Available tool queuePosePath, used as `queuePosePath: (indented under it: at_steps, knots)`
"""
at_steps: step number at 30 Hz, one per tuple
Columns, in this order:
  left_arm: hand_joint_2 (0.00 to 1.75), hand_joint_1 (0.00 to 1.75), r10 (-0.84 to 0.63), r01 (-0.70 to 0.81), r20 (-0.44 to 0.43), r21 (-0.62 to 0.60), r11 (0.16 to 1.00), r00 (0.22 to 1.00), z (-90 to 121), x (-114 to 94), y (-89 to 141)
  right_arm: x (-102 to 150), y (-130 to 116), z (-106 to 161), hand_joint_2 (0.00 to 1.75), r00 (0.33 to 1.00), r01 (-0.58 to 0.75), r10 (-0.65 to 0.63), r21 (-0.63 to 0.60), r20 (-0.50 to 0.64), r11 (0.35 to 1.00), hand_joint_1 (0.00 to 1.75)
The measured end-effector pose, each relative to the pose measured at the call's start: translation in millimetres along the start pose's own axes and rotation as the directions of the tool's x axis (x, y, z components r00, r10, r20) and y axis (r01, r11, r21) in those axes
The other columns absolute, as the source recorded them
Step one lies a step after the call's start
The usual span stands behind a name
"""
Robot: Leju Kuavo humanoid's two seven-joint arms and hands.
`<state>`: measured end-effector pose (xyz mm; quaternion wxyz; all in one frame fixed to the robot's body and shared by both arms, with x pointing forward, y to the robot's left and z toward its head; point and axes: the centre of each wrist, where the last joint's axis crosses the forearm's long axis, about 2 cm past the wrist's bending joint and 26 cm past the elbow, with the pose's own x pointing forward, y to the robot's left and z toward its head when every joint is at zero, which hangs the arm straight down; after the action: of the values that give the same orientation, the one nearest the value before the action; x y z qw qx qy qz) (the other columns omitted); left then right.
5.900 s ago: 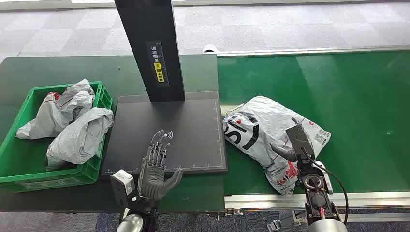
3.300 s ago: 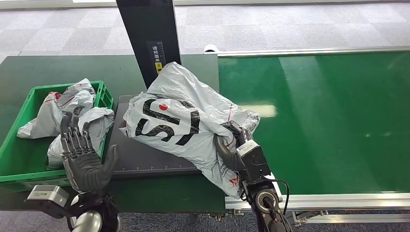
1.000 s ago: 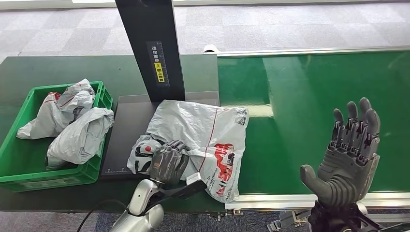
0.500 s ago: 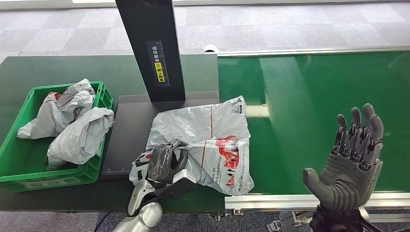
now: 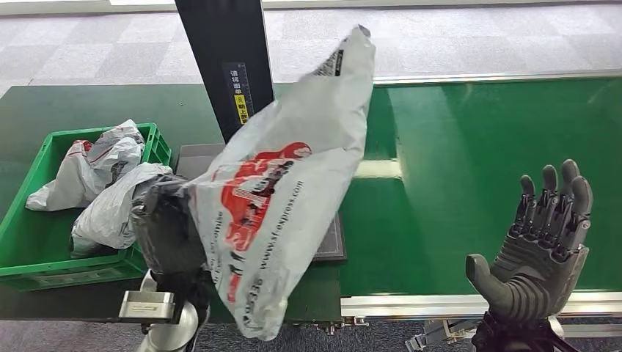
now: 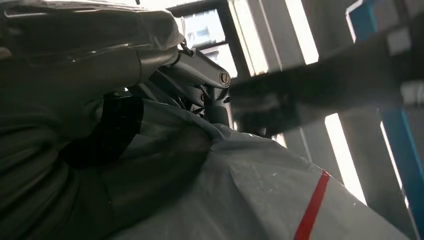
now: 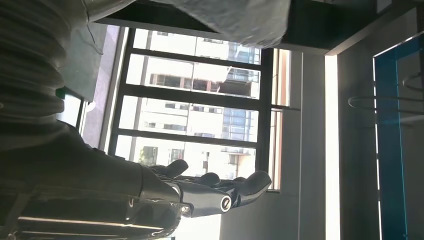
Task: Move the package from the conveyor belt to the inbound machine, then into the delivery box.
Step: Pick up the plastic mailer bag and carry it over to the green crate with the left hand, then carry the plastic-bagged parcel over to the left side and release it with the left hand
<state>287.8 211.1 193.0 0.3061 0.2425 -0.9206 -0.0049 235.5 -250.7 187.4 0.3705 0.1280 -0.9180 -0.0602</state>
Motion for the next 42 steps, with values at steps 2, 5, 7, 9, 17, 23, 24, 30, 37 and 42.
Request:
queuePosePath:
  at_steps: [2,5,7,9,17,23,24,30,37,42]
  knots:
    - [1.75,1.75,-0.044,0.042,0.016,0.088,0.995,0.999,-14.5,-7.6,14.9,-1.1,0.7,0.7,1.75,1.0,0.005,-0.005,-0.003,-0.001,1.0,0.0]
    - [1.75,1.75,-0.1,0.094,0.031,0.165,0.982,0.994,-33.0,-23.1,37.2,-3.0,2.0,1.5,1.75,1.0,0.014,-0.014,-0.006,-0.004,1.0,0.0]
    - [1.75,1.75,-0.136,0.127,0.036,0.188,0.974,0.99,-39.9,-28.9,46.3,-4.0,2.8,1.9,1.75,1.0,0.019,-0.019,-0.007,-0.007,1.0,0.0]
    - [1.75,1.75,-0.169,0.166,-0.001,0.185,0.969,0.986,-46.6,-37.3,52.3,-4.9,3.4,1.6,1.75,1.0,0.026,-0.026,-0.007,-0.007,1.0,0.0]
    - [1.75,1.75,-0.359,0.421,-0.337,0.133,0.897,0.87,-70.0,-156.7,121.0,-10.6,5.2,-3.7,1.75,0.998,0.054,-0.055,-0.011,-0.017,0.998,0.0]
    - [1.75,1.75,-0.431,0.558,-0.525,0.105,0.823,0.734,-57.3,-196.4,170.9,-14.4,5.2,-1.6,1.75,0.998,0.06,-0.06,-0.004,-0.037,0.998,0.0]
    - [1.75,1.75,-0.42,0.561,-0.552,0.106,0.821,0.72,-54.2,-199.9,177.5,-15.3,5.4,-1.3,1.75,0.997,0.061,-0.061,-0.003,-0.041,0.998,0.0]
    - [1.75,1.75,-0.362,0.561,-0.641,0.13,0.817,0.677,-35.4,-211.1,198.3,-21.2,5.6,-2.8,1.75,0.996,0.061,-0.061,-0.003,-0.057,0.998,0.0]
    - [1.75,1.75,-0.298,0.539,-0.632,0.227,0.811,0.715,-28.4,-213.7,205.1,-26.2,6.2,-4.1,1.75,0.995,0.065,-0.065,0.0,-0.07,0.998,0.0]
    - [1.75,1.75,-0.266,0.527,-0.632,0.268,0.806,0.728,-27.2,-214.1,207.4,-28.2,5.9,-4.6,1.75,0.995,0.066,-0.065,0.003,-0.076,0.998,0.0]
